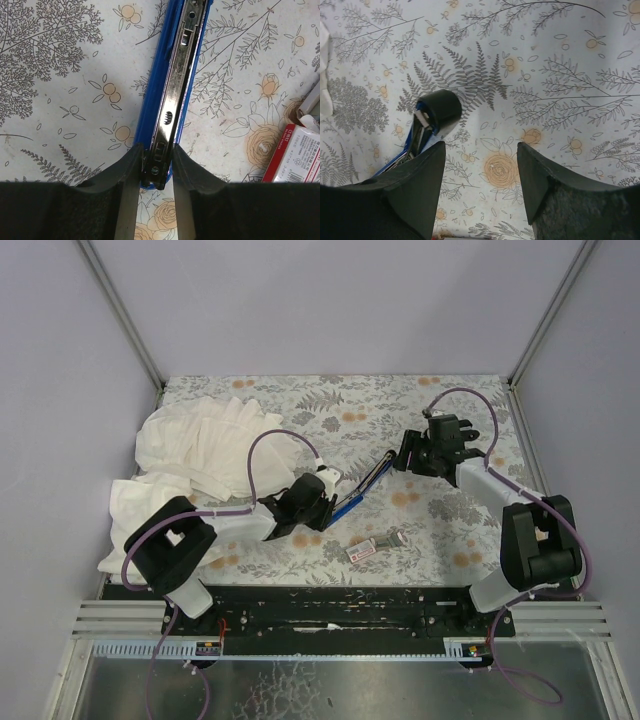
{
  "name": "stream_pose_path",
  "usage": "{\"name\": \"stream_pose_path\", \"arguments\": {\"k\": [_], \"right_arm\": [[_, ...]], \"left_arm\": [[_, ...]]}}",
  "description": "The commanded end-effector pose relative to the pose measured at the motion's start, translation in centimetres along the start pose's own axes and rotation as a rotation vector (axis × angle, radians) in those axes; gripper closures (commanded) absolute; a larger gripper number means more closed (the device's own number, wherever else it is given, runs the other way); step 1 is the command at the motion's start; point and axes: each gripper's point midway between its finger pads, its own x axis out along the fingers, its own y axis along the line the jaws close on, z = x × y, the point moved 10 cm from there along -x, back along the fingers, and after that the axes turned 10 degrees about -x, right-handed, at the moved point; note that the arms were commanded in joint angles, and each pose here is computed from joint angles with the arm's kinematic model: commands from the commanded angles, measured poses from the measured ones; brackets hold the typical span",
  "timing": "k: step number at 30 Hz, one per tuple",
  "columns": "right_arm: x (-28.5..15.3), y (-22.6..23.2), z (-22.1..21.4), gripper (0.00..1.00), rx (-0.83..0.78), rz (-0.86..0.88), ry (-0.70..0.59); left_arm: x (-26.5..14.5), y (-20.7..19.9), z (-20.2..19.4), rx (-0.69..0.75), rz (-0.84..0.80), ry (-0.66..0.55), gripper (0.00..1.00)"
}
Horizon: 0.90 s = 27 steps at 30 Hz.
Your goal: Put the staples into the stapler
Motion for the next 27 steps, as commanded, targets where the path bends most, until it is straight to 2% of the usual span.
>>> {"name": "stream_pose_path", "arguments": {"k": [1,6,10,18,21,27], "right_arm": [[-0.6,-0.1,2.1,0.35,0.006,-0.012,-0.056],[-1.8,0.1,2.6,0.34,-0.057,0.025,-0.09],[-2.0,1.1,3.0,0.34,-0.128,0.176,-0.091],[0.2,2.1,4.1,0.42,-0.09,0.313,-0.074],[1.7,1.9,4.1,0.43,-0.072,0.317,-0.045],[4.4,0.6,3.1,0.47,-0.019,0.185,0.022]], "left_arm": [[0.3,-0.2,-0.3,0.009,0.019,0.01,0.73],[-0.1,-1.0,-0.7,-0.002,-0.022,0.013,0.73],[-0.3,-1.4,-1.0,-0.004,-0.035,0.016,0.72],[-0.4,-1.6,-1.5,-0.006,-0.03,0.021,0.73],[-0.4,-1.5,-1.7,-0.004,-0.025,0.024,0.73],[-0.4,-1.6,-1.8,-0.007,-0.025,0.022,0.74]]}}
